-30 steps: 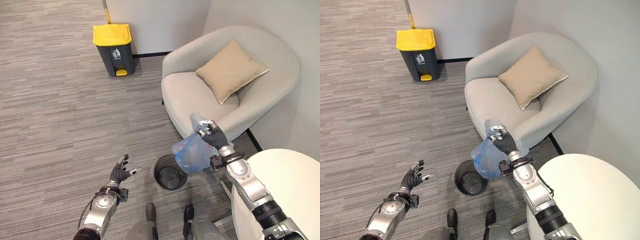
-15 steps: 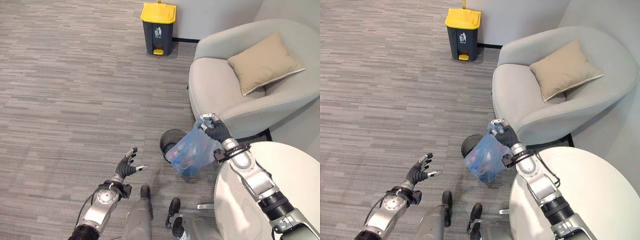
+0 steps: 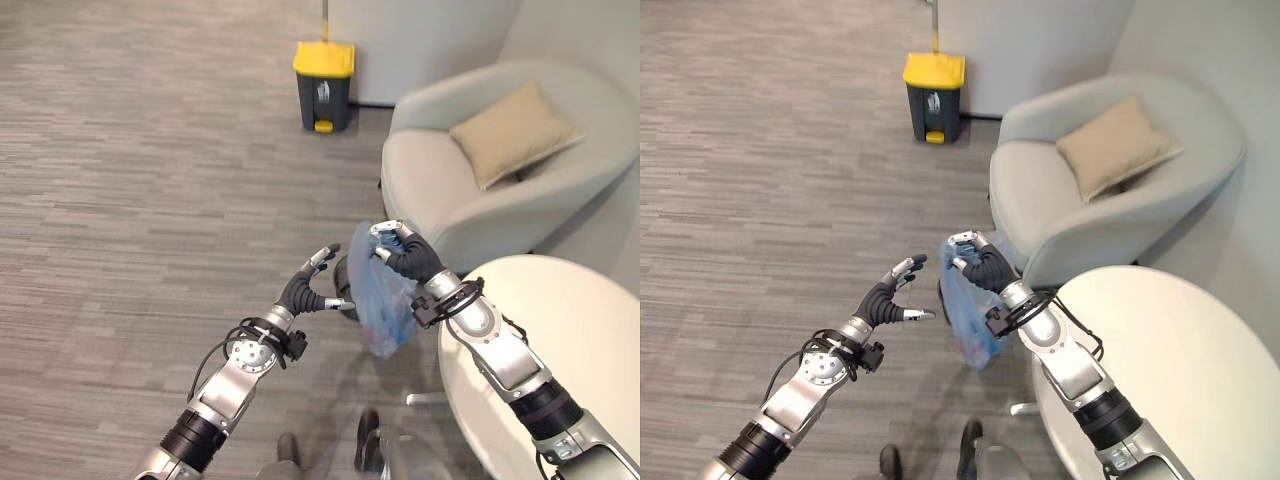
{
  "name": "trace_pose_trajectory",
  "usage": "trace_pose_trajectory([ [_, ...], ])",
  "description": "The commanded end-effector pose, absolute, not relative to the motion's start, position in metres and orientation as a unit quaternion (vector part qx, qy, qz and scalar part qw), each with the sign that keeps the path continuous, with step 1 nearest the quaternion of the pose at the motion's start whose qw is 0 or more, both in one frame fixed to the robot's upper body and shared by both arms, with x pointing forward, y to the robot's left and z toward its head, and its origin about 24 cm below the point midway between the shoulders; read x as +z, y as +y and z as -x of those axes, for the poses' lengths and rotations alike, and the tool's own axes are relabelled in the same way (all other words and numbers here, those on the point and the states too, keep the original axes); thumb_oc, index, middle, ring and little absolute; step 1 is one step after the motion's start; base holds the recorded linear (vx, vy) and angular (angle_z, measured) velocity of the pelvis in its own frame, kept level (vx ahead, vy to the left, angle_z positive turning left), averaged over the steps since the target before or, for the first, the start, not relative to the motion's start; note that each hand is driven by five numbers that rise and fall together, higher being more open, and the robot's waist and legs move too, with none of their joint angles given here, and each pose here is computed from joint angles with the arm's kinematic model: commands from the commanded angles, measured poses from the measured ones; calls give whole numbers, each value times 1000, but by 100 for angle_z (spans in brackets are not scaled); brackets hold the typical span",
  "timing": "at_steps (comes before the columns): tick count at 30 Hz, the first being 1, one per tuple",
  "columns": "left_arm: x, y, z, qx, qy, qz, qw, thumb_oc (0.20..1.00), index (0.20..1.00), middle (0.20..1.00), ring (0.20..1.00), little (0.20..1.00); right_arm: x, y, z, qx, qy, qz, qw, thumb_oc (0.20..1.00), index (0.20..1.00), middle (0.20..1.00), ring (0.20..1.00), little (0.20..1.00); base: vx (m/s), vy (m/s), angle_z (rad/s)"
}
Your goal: Gather garbage on tea table into small bin, then transfer packed bag to large trash can.
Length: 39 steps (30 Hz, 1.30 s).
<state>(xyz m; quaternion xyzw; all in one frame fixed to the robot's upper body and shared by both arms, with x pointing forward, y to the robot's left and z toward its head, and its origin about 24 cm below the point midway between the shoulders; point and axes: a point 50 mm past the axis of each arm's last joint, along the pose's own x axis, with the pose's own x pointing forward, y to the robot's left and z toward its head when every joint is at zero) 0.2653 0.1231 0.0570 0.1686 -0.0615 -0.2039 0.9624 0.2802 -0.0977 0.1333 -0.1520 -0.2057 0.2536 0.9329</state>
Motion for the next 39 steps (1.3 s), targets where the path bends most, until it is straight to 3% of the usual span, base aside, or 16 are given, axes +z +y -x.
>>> trace_pose_trajectory([
  [1,66,115,-274,-203,-102,-194,954,1000,1000,1000,1000,1000,166,-76,-272,285,-286,79,911,200,200,200,200,200,36,28,-20],
  [8,57,114,-278,-156,-100,-242,953,1000,1000,1000,1000,1000,173,-58,-274,295,-300,66,905,200,200,200,200,200,21,5,-3],
  [23,26,100,-270,-184,-35,-243,952,1000,1000,1000,1000,1000,200,-18,-265,353,-324,-31,877,200,200,200,200,200,3,0,1],
  [38,82,32,-298,-274,-159,-267,910,1000,1000,1000,1000,1000,177,19,-267,428,-245,-43,869,200,200,200,200,200,0,0,0],
  [39,82,31,-298,-277,-159,-272,908,344,344,344,344,344,175,20,-268,427,-241,-39,871,200,200,200,200,200,0,0,0],
])
